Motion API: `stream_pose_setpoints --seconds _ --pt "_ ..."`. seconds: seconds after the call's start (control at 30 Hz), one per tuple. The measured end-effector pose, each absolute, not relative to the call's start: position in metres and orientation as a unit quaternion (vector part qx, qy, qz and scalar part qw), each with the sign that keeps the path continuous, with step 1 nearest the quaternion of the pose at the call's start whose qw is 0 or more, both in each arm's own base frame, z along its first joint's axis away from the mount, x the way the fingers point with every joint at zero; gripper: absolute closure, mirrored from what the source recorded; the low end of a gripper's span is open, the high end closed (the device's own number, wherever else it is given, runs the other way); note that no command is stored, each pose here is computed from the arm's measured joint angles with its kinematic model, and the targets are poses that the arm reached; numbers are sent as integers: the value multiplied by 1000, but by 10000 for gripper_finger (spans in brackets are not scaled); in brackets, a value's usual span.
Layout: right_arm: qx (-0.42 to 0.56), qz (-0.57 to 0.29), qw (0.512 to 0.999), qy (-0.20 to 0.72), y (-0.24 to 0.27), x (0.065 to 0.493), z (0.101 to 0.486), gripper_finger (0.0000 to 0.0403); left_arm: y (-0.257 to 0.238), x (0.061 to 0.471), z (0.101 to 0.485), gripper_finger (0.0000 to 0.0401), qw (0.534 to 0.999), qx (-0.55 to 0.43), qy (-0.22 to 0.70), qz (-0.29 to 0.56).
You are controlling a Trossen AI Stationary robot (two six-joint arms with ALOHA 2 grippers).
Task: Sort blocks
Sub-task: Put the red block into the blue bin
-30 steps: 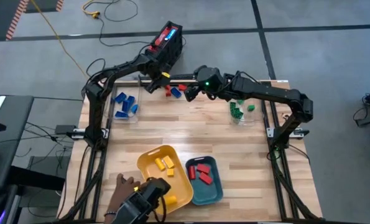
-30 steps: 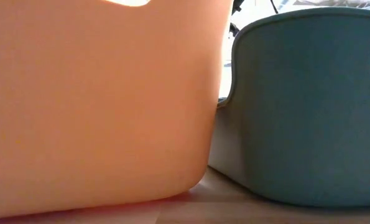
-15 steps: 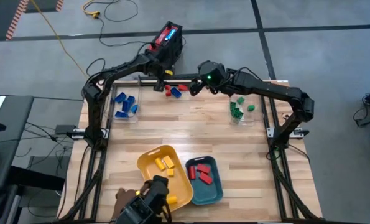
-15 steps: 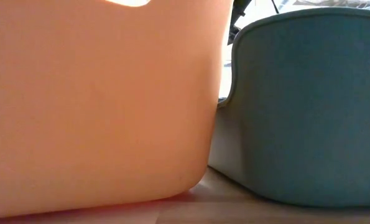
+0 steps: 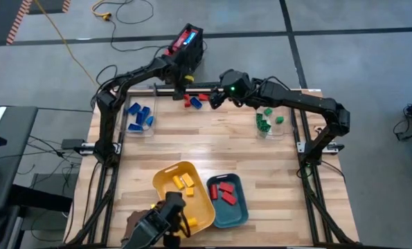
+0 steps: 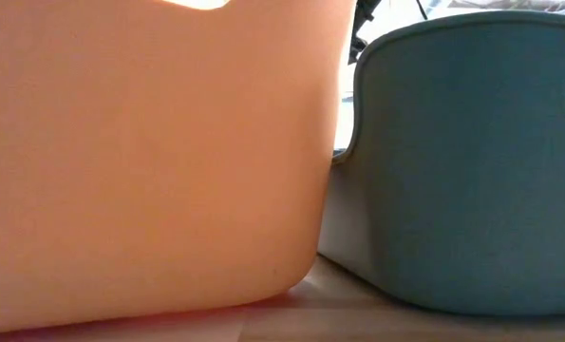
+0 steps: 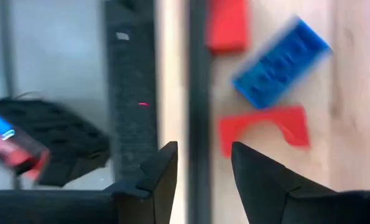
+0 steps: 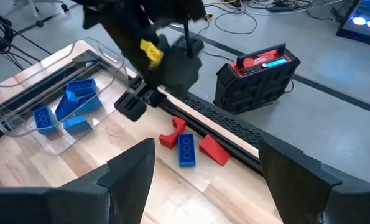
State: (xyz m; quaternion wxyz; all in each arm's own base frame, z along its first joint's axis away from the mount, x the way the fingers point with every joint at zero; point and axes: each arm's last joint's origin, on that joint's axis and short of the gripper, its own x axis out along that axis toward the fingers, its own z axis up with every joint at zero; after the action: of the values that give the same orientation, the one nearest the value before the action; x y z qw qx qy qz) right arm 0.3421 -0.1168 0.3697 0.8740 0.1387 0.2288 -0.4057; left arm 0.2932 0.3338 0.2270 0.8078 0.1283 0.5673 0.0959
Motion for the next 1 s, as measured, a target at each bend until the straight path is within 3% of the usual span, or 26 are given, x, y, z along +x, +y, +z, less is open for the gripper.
stream_pose_setpoints --seconds 0.33,0.6,0.73,0.87,1.0 --pt "139 -403 876 224 -115 343 371 100 338 286 219 269 809 182 559 -1" --pt "139 -399 878 224 -113 344 371 100 337 288 222 275 796 164 582 24" --pt "139 -399 878 226 -113 344 370 100 339 293 250 276 836 120 533 43" --pt "140 -403 876 226 -117 343 370 100 340 297 266 276 879 -14 471 75" --pt "142 -409 873 224 -121 341 370 100 330 301 261 276 864 -99 484 95"
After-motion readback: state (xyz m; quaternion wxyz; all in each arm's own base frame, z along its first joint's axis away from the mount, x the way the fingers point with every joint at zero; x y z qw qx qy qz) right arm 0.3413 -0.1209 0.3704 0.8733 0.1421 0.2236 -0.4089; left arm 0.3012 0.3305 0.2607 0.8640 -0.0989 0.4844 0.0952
